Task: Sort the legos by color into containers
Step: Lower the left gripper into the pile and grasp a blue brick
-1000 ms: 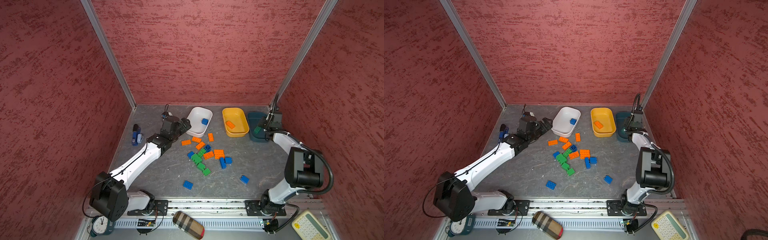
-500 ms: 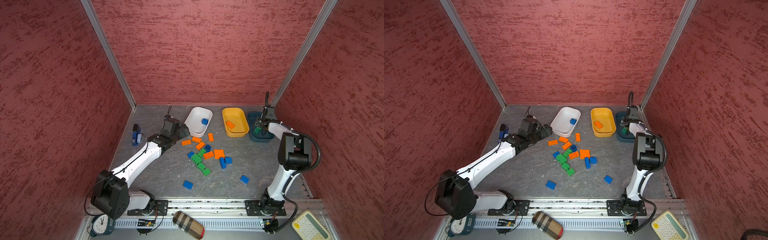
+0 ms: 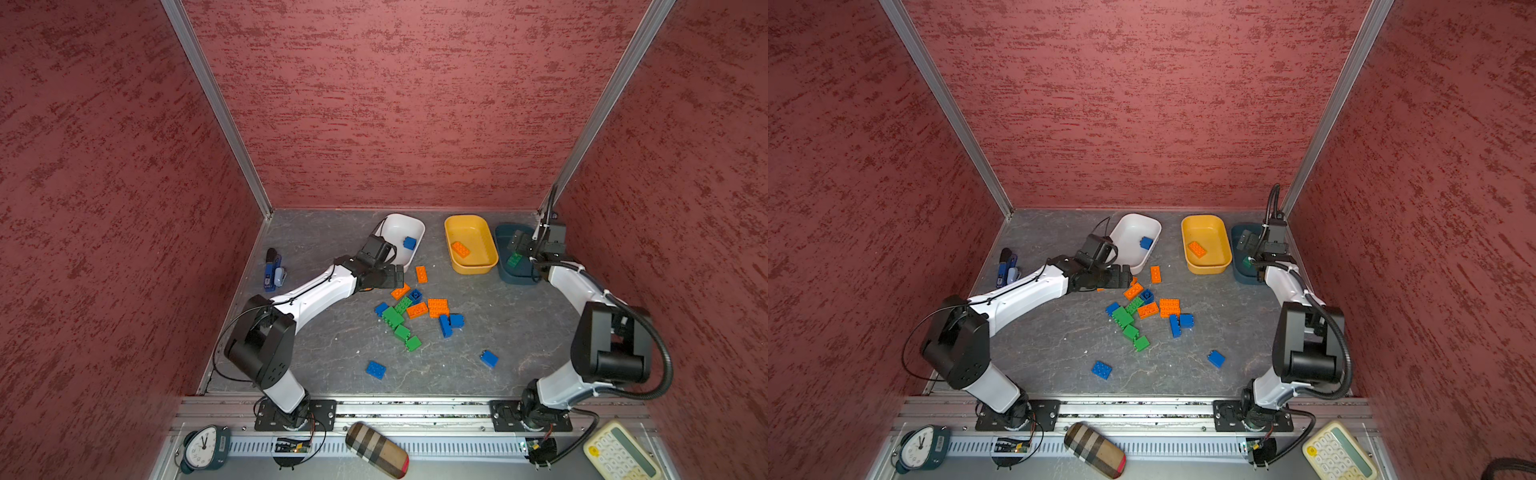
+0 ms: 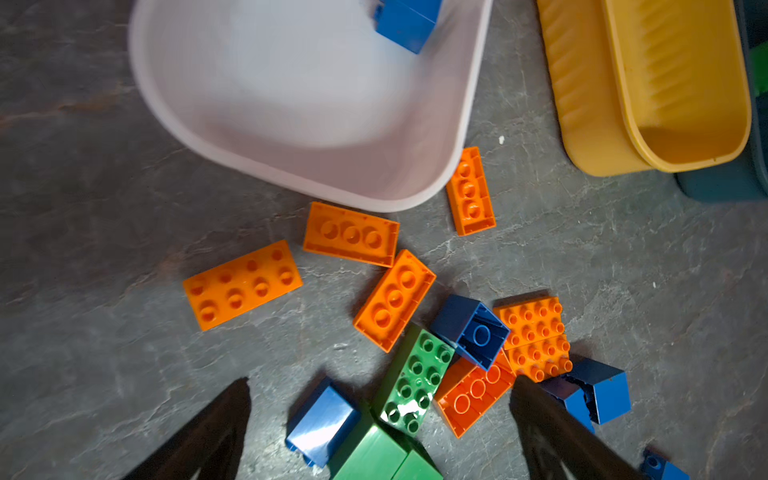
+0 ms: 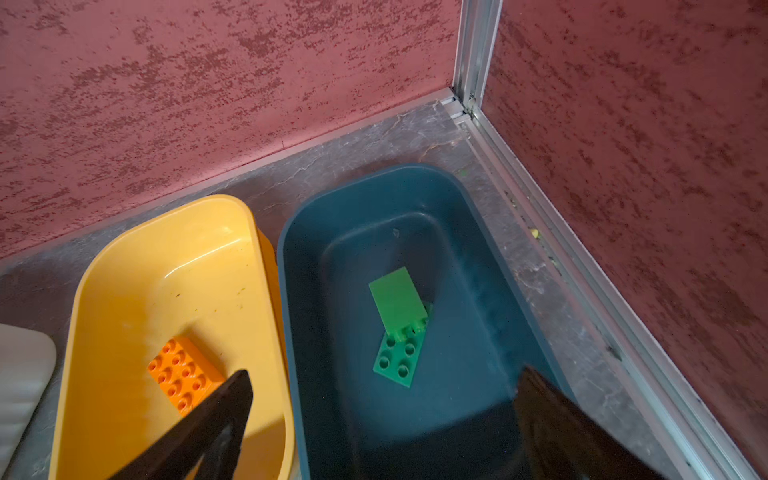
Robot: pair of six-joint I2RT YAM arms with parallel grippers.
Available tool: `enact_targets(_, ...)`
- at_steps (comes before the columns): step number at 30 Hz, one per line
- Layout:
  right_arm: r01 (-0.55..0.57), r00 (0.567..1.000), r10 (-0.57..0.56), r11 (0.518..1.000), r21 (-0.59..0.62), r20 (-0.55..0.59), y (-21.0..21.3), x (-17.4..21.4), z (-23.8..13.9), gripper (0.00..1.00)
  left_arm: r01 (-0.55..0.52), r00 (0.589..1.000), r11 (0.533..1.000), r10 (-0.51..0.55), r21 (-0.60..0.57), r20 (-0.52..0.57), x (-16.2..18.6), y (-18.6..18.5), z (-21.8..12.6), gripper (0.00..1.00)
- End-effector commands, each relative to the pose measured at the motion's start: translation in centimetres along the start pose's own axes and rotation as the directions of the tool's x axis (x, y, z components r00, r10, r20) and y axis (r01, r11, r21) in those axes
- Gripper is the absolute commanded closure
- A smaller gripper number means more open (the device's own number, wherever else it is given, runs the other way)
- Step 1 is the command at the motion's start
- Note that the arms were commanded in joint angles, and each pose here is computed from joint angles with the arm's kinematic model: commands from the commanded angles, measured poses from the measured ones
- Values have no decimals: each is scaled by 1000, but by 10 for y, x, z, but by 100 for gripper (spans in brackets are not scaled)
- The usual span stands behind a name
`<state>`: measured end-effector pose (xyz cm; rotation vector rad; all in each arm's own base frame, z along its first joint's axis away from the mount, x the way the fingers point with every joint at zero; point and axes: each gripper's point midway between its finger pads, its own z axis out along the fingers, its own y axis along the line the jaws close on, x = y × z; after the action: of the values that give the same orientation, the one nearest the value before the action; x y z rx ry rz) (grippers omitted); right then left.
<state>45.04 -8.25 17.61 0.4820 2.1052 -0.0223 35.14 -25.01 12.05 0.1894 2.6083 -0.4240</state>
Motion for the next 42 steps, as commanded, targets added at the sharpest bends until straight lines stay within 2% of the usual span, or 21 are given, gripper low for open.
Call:
enact_targets(1, -69, 994, 72, 997, -43, 77, 4, -14, -28, 1, -166, 983, 986, 166, 14, -76, 11, -20, 11, 5)
enact_targets(6, -71, 995, 89, 957, -282, 54, 39, 3, -63, 1, -351, 918, 931, 363, 102, -160, 31, -58, 32, 14)
enact_targets(8, -79, 993, 104, 935, -347, 55, 49, 7, -75, 1, -397, 893, 911, 412, 117, -182, 35, -63, 40, 21)
enact_targets(10, -68, 992, 104, 917, -394, 69, 56, 14, -83, 1, -416, 883, 904, 427, 94, -194, 32, -62, 49, 33)
enact_targets(17, -76, 991, 107, 944, -322, 79, 42, 24, -77, 1, -477, 841, 877, 475, 59, -259, 33, -54, 75, 39)
enact_targets(22, -83, 991, 113, 941, -329, 73, 43, 24, -71, 1, -474, 840, 878, 474, 67, -263, 34, -56, 81, 40)
enact_targets(24, -86, 991, 116, 937, -337, 69, 46, 23, -70, 1, -475, 836, 876, 479, 84, -267, 38, -59, 83, 43)
enact_targets(27, -84, 990, 117, 933, -350, 74, 49, 20, -71, 1, -475, 833, 876, 477, 80, -281, 41, -57, 88, 56)
enact_targets(33, -77, 990, 114, 929, -361, 83, 52, 15, -76, 1, -480, 829, 875, 474, 56, -296, 40, -54, 92, 71)
enact_targets(38, -68, 991, 105, 928, -368, 81, 54, 17, -76, 1, -426, 889, 902, 431, 70, -154, 9, -74, 72, 83)
enact_targets(42, -81, 994, 106, 912, -402, 38, 64, 26, -76, 1, -354, 935, 932, 353, 74, 26, -35, -90, 40, 85)
